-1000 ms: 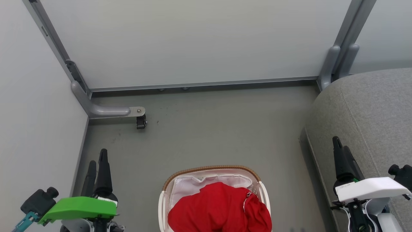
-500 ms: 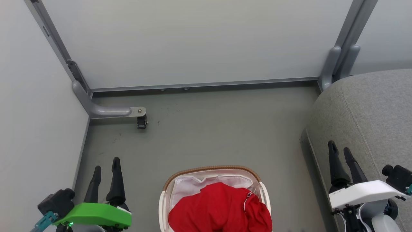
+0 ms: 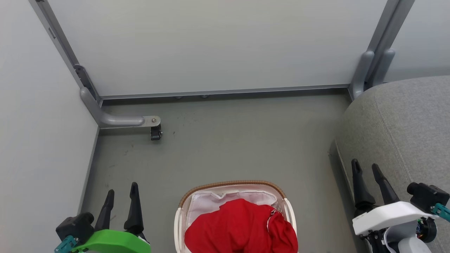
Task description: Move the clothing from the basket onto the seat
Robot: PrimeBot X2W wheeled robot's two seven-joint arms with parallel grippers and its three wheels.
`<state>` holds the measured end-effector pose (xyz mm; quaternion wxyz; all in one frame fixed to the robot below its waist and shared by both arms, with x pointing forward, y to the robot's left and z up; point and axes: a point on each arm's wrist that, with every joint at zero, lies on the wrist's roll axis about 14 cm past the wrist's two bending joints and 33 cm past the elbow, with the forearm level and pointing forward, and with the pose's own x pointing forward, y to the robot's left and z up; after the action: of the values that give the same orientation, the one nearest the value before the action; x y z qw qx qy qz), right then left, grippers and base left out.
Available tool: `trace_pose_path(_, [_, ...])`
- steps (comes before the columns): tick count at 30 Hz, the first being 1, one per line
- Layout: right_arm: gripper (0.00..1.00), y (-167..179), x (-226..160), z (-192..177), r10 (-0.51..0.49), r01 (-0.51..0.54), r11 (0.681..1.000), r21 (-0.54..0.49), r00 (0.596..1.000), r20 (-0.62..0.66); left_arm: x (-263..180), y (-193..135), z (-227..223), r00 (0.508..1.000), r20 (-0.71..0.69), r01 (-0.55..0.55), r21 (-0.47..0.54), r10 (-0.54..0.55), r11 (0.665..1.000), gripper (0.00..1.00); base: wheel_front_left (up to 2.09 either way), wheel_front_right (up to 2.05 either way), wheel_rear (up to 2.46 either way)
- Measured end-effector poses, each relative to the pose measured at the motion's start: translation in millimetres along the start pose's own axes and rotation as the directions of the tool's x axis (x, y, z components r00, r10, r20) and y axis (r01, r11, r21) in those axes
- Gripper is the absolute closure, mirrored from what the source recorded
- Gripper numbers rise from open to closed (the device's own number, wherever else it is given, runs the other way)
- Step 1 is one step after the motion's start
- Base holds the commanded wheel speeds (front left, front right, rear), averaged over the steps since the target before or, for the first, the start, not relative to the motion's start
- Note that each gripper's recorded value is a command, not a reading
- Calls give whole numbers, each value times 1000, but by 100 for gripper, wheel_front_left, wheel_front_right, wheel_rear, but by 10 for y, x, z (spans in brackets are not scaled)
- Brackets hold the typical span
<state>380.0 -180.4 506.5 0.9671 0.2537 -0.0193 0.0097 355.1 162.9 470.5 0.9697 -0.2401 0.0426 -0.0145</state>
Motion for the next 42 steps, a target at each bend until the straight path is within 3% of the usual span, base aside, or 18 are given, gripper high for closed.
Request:
trace_pose_path(27, [0,99,10,-52,60,-59,970,-236,998,-2,-47,-35,-93,999,-8,35,222,-34,974,0,0,0,0])
trace_pose_path(42, [0,195,3,-96,106,-103,935,-338,994,-10,-85,-41,-165,999,-21,51,318,-47,947,0,0,0,0])
